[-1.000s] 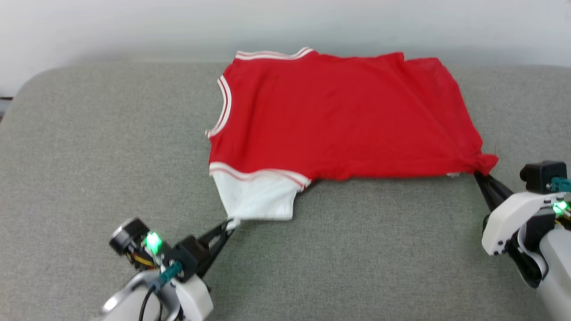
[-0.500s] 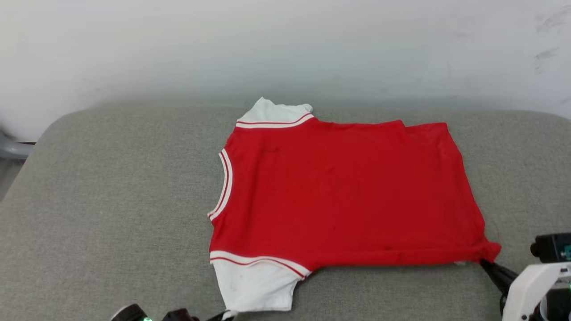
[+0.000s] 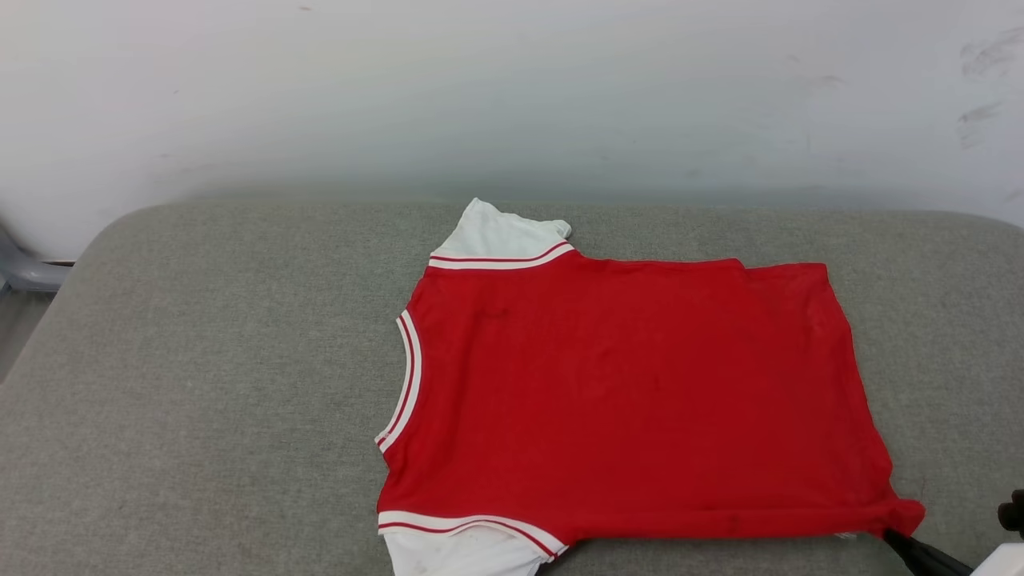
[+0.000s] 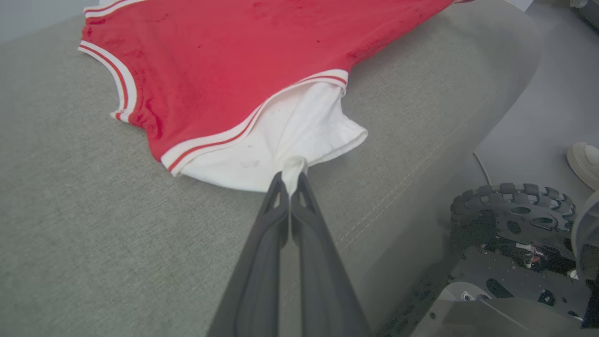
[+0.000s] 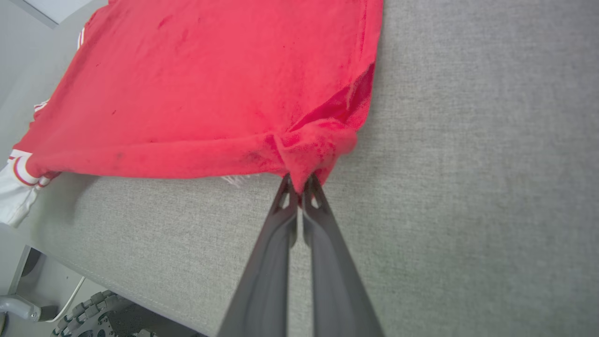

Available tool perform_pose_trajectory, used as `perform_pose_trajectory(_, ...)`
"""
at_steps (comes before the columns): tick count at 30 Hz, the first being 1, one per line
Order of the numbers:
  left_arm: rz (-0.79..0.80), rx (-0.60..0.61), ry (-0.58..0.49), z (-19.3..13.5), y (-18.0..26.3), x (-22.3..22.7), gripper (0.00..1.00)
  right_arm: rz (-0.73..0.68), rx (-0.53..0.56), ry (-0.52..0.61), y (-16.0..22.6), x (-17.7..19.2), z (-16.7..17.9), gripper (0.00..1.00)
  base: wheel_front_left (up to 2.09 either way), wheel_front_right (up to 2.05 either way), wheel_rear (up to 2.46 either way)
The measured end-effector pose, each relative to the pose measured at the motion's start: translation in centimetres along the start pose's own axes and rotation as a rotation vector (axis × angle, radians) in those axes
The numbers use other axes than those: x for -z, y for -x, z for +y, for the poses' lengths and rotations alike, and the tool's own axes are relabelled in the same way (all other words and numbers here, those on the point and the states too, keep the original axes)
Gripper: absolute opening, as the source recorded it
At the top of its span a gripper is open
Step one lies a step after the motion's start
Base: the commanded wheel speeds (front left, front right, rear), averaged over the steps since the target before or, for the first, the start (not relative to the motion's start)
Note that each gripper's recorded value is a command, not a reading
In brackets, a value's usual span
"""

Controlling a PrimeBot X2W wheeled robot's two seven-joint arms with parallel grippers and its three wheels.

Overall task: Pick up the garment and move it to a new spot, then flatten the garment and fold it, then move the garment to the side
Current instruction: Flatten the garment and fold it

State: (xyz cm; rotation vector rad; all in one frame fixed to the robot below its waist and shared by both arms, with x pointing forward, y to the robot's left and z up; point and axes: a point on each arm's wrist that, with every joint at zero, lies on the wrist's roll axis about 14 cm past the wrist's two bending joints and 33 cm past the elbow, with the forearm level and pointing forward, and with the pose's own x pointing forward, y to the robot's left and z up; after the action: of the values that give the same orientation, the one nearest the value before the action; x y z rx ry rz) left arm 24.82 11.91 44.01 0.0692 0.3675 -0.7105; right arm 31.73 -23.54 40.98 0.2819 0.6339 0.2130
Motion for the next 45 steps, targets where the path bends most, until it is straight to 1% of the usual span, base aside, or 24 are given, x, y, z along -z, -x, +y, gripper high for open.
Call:
perform_pose_trajectory(7,-0.109,-0.052,-0.054,2.8,-0.8,-3.3,0.0,-0.058,-0.024,-0.024,0.1,-2.2,0.6,0.0,0.0,0.0,0.0)
perform_pose_trajectory(11,-0.174,-0.081,-0.098,4.9,-1.9,-6.0,0.0,-0.061,-0.026,-0.022,-0.3,-3.2,0.6,0.0,0.0,0.0,0.0)
perform_pose_trajectory(18,-0.194,-0.102,-0.156,8.0,-4.4,-8.4,0.0,-0.058,-0.032,-0.004,-2.3,-4.9,0.9,0.0,0.0,0.0,0.0)
perform_pose_trajectory(29,-0.095,-0.086,-0.176,11.0,-8.9,-7.1,0.0,0.029,0.008,0.035,-6.0,-5.0,-0.4,0.0,0.0,0.0,0.0)
perform_pose_trajectory(30,-0.06,-0.091,-0.181,11.8,-10.0,-6.4,0.0,0.05,0.016,0.041,-6.8,-4.8,-0.6,0.0,0.0,0.0,0.0)
perform_pose_trajectory(36,-0.006,-0.118,-0.182,13.7,-11.8,-5.2,0.0,0.103,0.028,0.049,-8.3,-4.1,-1.0,0.0,0.0,0.0,0.0)
perform_pose_trajectory(37,0.007,-0.12,-0.18,13.8,-12.0,-4.8,0.0,0.114,0.033,0.048,-8.4,-3.9,-1.2,0.13,0.0,0.0,0.0)
perform_pose_trajectory(38,0.019,-0.123,-0.176,14.0,-12.2,-4.5,0.0,0.119,0.038,0.047,-8.6,-3.8,-1.3,0.6,0.0,0.0,0.0)
perform_pose_trajectory(39,0.03,-0.127,-0.173,14.2,-12.4,-4.2,0.33,0.121,0.043,0.052,-8.7,-3.8,-1.4,1.0,0.0,0.0,0.0)
perform_pose_trajectory(40,0.043,-0.132,-0.172,14.4,-12.5,-3.9,1.0,0.122,0.042,0.063,-8.8,-3.8,-1.3,1.0,0.0,0.0,0.0)
perform_pose_trajectory(42,0.063,-0.141,-0.183,14.8,-12.7,-3.5,1.0,0.118,0.041,0.067,-9.0,-4.0,-1.2,1.0,0.0,0.0,0.0)
perform_pose_trajectory(45,0.048,-0.16,-0.163,14.9,-12.7,-3.6,1.0,0.103,0.036,0.08,-9.0,-4.2,-0.8,1.0,0.0,0.0,0.0)
